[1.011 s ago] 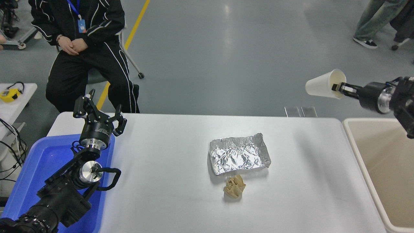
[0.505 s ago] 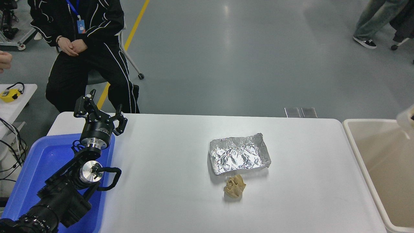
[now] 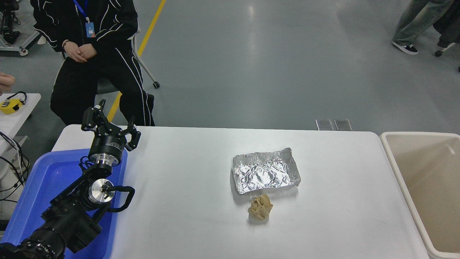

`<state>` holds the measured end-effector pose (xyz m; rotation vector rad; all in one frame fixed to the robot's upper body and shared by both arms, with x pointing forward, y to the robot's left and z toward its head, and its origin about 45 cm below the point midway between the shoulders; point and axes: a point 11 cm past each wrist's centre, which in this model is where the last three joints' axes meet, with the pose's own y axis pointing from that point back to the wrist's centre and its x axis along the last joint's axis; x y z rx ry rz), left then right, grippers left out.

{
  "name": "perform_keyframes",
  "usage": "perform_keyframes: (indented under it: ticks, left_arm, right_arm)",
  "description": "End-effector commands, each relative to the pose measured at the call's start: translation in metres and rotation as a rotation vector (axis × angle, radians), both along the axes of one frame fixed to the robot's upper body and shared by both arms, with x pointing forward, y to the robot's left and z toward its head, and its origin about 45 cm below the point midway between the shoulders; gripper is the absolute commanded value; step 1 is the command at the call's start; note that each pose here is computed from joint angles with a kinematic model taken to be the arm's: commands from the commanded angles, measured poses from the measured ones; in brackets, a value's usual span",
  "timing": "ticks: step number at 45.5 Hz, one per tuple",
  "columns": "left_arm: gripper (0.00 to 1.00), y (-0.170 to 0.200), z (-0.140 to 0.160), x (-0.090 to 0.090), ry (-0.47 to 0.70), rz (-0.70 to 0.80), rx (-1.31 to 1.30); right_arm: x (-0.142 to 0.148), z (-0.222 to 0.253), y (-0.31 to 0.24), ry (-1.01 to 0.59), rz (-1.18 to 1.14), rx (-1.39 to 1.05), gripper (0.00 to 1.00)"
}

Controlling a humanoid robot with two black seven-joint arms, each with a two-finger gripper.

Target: Dispose of the paper cup in the dustbin

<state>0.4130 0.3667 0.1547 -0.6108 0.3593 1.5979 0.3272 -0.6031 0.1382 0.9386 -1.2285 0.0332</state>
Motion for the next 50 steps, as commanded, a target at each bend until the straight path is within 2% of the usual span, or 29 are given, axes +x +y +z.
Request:
perform_keyframes:
  ticks: [1,5,6,9,12,16,18,22,24,30,38,41,50]
  left_arm:
    - [1.00,0.000,0.000,0.000,0.000,0.000,0.000]
    - [1.00,0.000,0.000,0.000,0.000,0.000,0.000]
    - [1.00,0.000,0.000,0.000,0.000,0.000,0.000]
    - [1.00,0.000,0.000,0.000,0.000,0.000,0.000]
    - [1.00,0.000,0.000,0.000,0.000,0.000,0.000]
    - [1.00,0.000,0.000,0.000,0.000,0.000,0.000]
    - [1.00,0.000,0.000,0.000,0.000,0.000,0.000]
    - [1.00,0.000,0.000,0.000,0.000,0.000,0.000]
    - [1.00,0.000,0.000,0.000,0.000,0.000,0.000]
    - [1.00,0.000,0.000,0.000,0.000,0.000,0.000]
    - [1.00,0.000,0.000,0.000,0.000,0.000,0.000]
    - [1.00,0.000,0.000,0.000,0.000,0.000,0.000]
    - [1.00,0.000,0.000,0.000,0.000,0.000,0.000]
  right_arm:
    - [-0.002,-0.024,0.020,0.031,0.019,0.035,0.00]
    - [-0.001,-0.024,0.021,0.030,0.020,0.035,0.00]
    - [0.000,-0.023,0.021,0.026,0.020,0.032,0.06]
    - [0.000,-0.022,0.020,0.014,0.020,0.020,0.39]
    - [0.003,-0.017,0.018,-0.012,0.019,-0.001,0.81]
    - [0.004,-0.017,0.018,-0.025,0.010,0.005,0.96]
    - [0.004,-0.015,0.016,-0.046,-0.010,0.022,0.97]
    - [0.012,0.003,0.009,-0.209,-0.138,0.151,0.99]
    - [0.031,0.033,0.004,-0.378,-0.219,0.256,0.99]
    - [0.075,0.096,0.009,-0.668,-0.281,0.463,0.99]
    - [0.124,0.159,0.039,-0.854,-0.233,0.594,0.99]
    - [0.158,0.198,0.079,-0.925,-0.139,0.705,0.99]
    - [0.191,0.239,0.154,-1.032,0.044,0.978,0.99]
